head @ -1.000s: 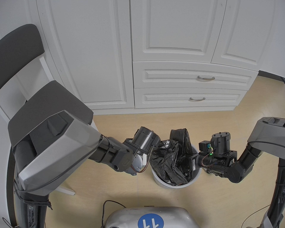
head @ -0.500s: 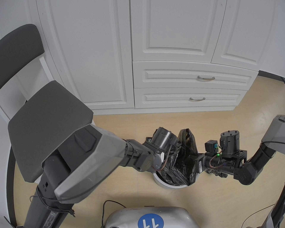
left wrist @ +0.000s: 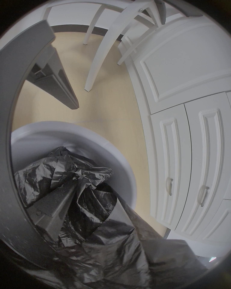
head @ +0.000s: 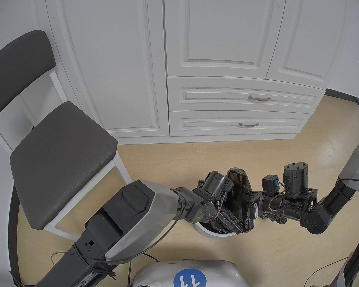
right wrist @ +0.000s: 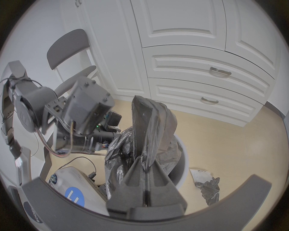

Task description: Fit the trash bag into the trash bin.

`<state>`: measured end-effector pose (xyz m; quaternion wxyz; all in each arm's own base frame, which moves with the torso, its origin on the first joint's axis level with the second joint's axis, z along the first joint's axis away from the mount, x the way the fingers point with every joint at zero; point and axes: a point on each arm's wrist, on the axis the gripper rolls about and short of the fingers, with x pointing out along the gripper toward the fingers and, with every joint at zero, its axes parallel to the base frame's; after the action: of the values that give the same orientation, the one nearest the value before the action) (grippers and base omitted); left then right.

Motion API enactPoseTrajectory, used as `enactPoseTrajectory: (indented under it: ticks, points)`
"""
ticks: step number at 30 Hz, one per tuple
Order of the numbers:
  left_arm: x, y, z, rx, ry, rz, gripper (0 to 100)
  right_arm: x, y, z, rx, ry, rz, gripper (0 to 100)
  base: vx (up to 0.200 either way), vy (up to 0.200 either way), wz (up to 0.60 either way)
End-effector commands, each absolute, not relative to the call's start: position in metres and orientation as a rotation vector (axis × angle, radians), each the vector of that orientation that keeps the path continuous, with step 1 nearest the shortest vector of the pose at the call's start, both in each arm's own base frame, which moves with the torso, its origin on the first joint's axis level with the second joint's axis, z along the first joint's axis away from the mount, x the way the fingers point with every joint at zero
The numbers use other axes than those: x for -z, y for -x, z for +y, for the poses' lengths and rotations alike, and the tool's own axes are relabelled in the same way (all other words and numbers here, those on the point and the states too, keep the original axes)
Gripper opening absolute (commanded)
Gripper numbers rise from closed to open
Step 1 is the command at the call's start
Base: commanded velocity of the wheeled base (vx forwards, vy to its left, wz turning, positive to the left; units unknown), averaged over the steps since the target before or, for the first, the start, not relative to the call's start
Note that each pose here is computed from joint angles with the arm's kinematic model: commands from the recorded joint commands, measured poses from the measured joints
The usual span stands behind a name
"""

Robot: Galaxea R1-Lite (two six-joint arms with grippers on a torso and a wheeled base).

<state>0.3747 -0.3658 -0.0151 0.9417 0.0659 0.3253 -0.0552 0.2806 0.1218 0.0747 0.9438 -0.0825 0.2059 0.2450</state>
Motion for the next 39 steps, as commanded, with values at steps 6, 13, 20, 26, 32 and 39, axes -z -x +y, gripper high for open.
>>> enactPoseTrajectory:
  ticks: [6, 13, 20, 26, 32, 39]
  points:
    - [0.006, -0.387, -0.358, 0.078, -0.074, 0.627, 100, -0.063, -0.286, 0.124, -0.501, 0.174, 0.451, 0, 0.0, 0.0, 0.0]
    - [-0.059, -0.353, -0.332, 0.069, -0.113, 0.657, 100, -0.059, -0.292, 0.126, -0.49, 0.174, 0.455, 0, 0.0, 0.0, 0.0]
    - [-0.082, -0.32, -0.292, 0.05, -0.169, 0.714, 100, -0.054, -0.294, 0.128, -0.394, 0.22, 0.462, 0, 0.0, 0.0, 0.0]
    - [-0.112, -0.306, -0.278, 0.071, -0.165, 0.681, 100, -0.058, -0.284, 0.129, -0.368, 0.303, 0.449, 0, 0.0, 0.0, 0.0]
    - [-0.13, -0.302, -0.286, 0.156, -0.176, 0.624, 100, -0.058, -0.284, 0.131, -0.371, 0.306, 0.448, 0, 0.0, 0.0, 0.0]
    - [-0.085, -0.297, -0.326, 0.247, -0.25, 0.652, 100, -0.058, -0.283, 0.13, -0.37, 0.305, 0.449, 0, 0.0, 0.0, 0.0]
